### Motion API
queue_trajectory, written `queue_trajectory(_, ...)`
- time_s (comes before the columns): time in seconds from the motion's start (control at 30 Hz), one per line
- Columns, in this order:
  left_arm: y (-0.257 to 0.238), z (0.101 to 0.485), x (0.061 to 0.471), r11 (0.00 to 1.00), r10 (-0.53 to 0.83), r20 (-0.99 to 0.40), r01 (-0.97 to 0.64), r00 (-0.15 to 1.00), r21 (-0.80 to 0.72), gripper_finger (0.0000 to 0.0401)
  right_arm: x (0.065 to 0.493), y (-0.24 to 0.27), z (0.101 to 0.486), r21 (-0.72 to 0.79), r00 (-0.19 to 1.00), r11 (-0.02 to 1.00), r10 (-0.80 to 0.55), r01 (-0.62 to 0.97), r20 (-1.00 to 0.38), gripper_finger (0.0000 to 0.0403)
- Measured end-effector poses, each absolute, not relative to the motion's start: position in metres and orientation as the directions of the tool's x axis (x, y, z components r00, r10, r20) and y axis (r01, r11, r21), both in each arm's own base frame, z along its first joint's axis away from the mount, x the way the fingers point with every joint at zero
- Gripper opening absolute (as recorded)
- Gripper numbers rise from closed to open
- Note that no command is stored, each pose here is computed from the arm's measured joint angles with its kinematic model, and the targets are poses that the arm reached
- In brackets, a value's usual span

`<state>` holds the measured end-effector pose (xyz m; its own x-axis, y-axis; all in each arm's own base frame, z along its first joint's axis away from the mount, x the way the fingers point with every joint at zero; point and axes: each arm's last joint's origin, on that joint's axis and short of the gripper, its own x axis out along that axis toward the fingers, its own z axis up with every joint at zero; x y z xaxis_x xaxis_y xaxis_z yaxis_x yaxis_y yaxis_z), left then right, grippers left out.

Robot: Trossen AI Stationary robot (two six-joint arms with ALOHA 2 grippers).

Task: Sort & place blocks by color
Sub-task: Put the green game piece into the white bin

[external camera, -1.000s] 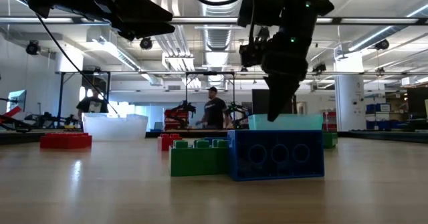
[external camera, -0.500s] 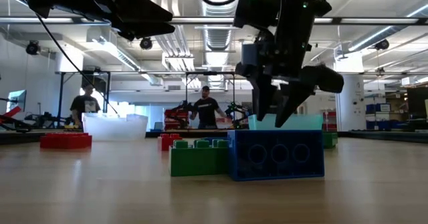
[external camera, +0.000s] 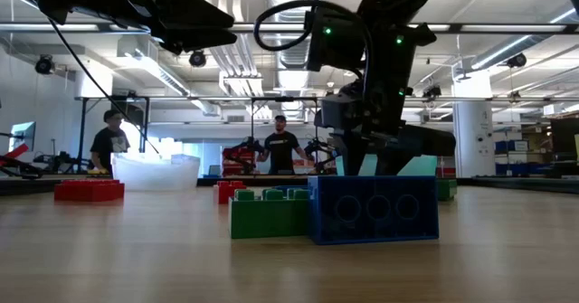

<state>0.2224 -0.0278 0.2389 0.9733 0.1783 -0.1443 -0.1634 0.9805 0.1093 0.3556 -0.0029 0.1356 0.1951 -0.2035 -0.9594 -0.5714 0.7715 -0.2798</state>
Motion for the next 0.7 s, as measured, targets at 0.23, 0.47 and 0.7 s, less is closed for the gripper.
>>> queue_trajectory(0.23,-0.028,0.239,0.222,0.981,0.178,-0.144,-0.164,0.973,0.109,0.0302,0.364,-0.004,0.134,-0.290,0.217,0.821,-0.207,-0.492,-0.954,0.0122)
queue_trajectory(0.47,-0.028,0.239,0.222,0.981,0.177,-0.144,-0.163,0.974,0.108,0.0302,0.360,-0.003,0.154,-0.239,0.275,0.922,-0.156,-0.303,-0.949,0.0122)
queue_trajectory(0.7,-0.029,0.241,0.223,0.982,0.175,-0.128,-0.162,0.976,0.100,0.0302,0.358,0.010,0.182,-0.164,0.435,0.976,-0.086,-0.144,-0.896,0.0122)
